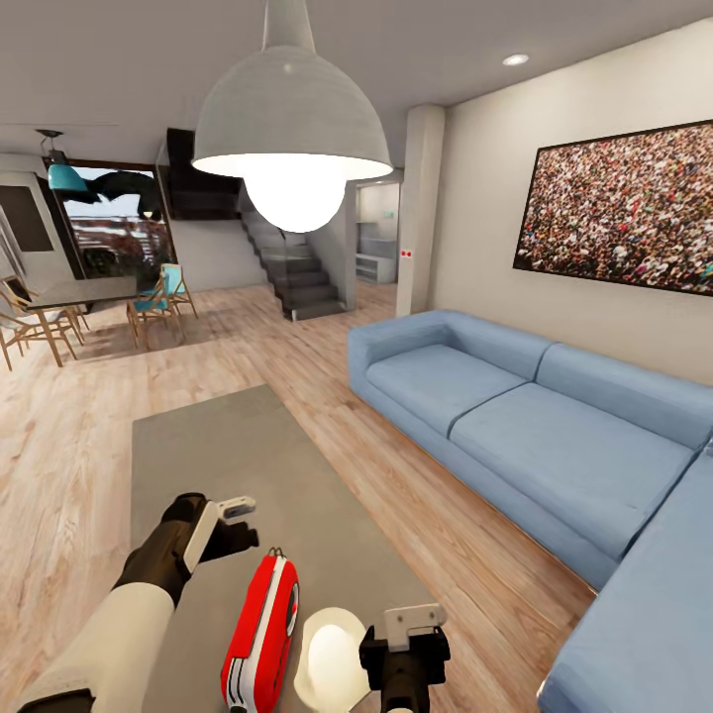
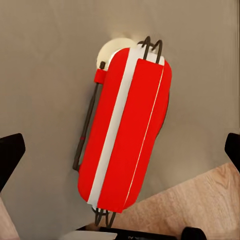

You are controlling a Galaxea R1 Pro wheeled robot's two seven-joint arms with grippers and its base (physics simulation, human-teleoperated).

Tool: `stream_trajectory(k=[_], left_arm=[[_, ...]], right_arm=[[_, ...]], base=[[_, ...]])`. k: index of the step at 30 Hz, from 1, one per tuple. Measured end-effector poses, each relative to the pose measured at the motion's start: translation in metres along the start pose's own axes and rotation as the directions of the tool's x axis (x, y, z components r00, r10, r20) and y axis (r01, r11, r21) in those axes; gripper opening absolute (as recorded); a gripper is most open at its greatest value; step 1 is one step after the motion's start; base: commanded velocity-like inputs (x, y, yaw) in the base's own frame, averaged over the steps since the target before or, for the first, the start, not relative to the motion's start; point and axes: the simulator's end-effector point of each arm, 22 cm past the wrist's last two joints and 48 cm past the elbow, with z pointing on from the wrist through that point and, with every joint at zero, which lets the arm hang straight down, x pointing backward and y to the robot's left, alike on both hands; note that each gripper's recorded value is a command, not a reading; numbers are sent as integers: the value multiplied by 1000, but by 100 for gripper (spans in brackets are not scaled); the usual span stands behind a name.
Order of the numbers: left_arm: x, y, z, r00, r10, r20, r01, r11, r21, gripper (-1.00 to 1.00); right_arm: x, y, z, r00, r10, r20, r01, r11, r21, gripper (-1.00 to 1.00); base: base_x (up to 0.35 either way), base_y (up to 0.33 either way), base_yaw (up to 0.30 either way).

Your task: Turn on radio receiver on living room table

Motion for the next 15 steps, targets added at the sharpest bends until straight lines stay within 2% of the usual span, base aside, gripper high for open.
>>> stream_trajectory(k=[15], left_arm=[[-1, -6, -1, 1000, 11, 3, -11, 1000, 19, 100]], right_arm=[[1, 0, 0, 1000, -2, -1, 2, 1000, -1, 100]], base=[[0, 0, 0]])
